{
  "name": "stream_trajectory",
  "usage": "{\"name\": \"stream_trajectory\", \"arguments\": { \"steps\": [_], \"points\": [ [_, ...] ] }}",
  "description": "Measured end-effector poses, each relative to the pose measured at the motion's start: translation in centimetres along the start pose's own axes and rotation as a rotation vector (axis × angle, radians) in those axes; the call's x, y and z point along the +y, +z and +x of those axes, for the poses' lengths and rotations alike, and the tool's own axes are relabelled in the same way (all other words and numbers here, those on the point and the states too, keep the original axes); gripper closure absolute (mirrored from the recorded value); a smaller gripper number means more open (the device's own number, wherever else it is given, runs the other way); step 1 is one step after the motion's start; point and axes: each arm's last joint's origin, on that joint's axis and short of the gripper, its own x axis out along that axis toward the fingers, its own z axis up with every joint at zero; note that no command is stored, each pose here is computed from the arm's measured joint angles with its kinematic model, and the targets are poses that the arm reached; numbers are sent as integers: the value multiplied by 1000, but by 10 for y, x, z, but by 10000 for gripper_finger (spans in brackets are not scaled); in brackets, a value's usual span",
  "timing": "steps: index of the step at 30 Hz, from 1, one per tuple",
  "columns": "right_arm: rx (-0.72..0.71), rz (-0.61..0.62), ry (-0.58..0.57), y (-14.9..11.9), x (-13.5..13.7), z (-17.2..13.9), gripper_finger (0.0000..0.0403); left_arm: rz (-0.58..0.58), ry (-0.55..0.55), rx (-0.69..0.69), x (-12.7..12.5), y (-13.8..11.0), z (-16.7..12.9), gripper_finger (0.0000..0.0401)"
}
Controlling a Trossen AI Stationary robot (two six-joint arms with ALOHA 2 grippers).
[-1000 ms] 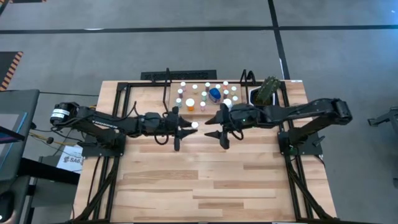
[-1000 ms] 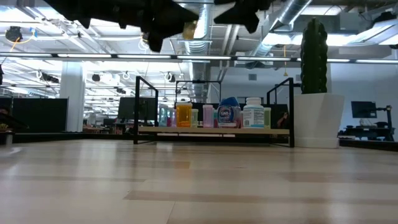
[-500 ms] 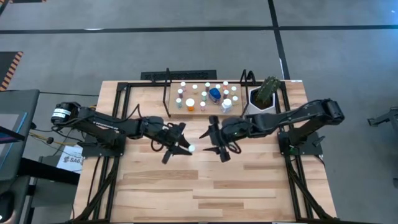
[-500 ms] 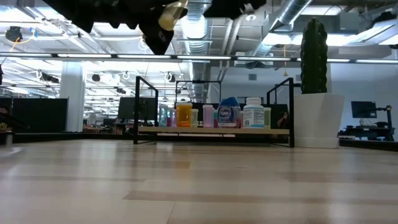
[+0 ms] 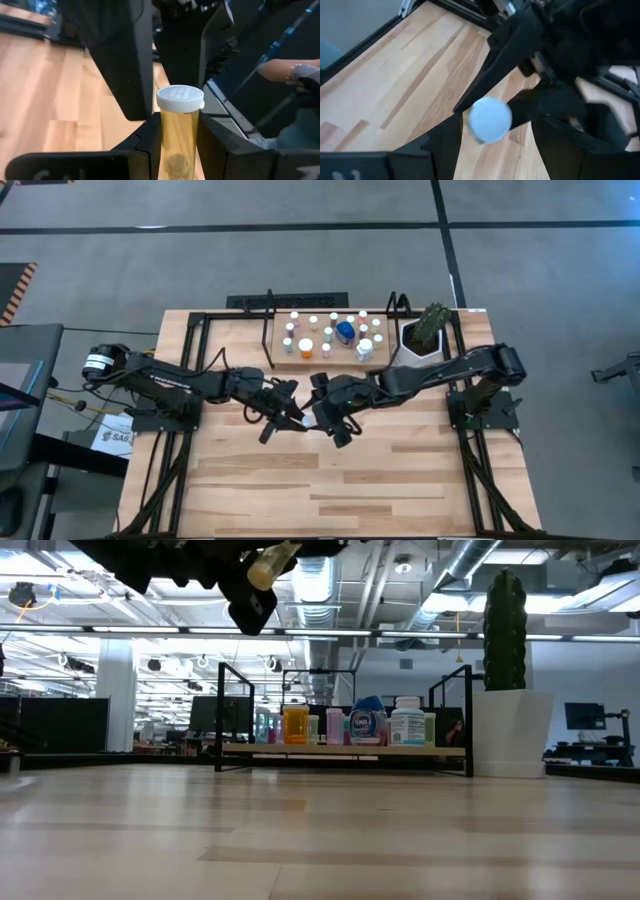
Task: Pick and place medicine bottles onto shelf by color
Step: Put the yellow pill bottle on the shelf
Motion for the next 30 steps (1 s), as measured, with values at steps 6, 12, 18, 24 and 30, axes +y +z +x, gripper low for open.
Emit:
{"name": "stream_trajectory", "arguments": {
  "steps": [6, 12, 18, 24, 30],
  "points": [
    [-10, -63, 14, 4, 5, 2, 143, -3, -8, 7, 0, -1, 0, 318],
    [-20, -73, 20, 5, 7, 2, 163, -3, -13, 9, 0, -1, 0, 318],
    [-41, -71, 79, 6, 9, 2, 204, -1, -44, 14, -1, 0, 0, 318],
    [-58, -70, 100, 7, 9, 2, 248, 1, -49, 18, -2, -1, 0, 318],
    [-58, -64, 104, 7, 9, 2, 275, 1, -48, 18, -2, -1, 0, 318]
  ]
}}
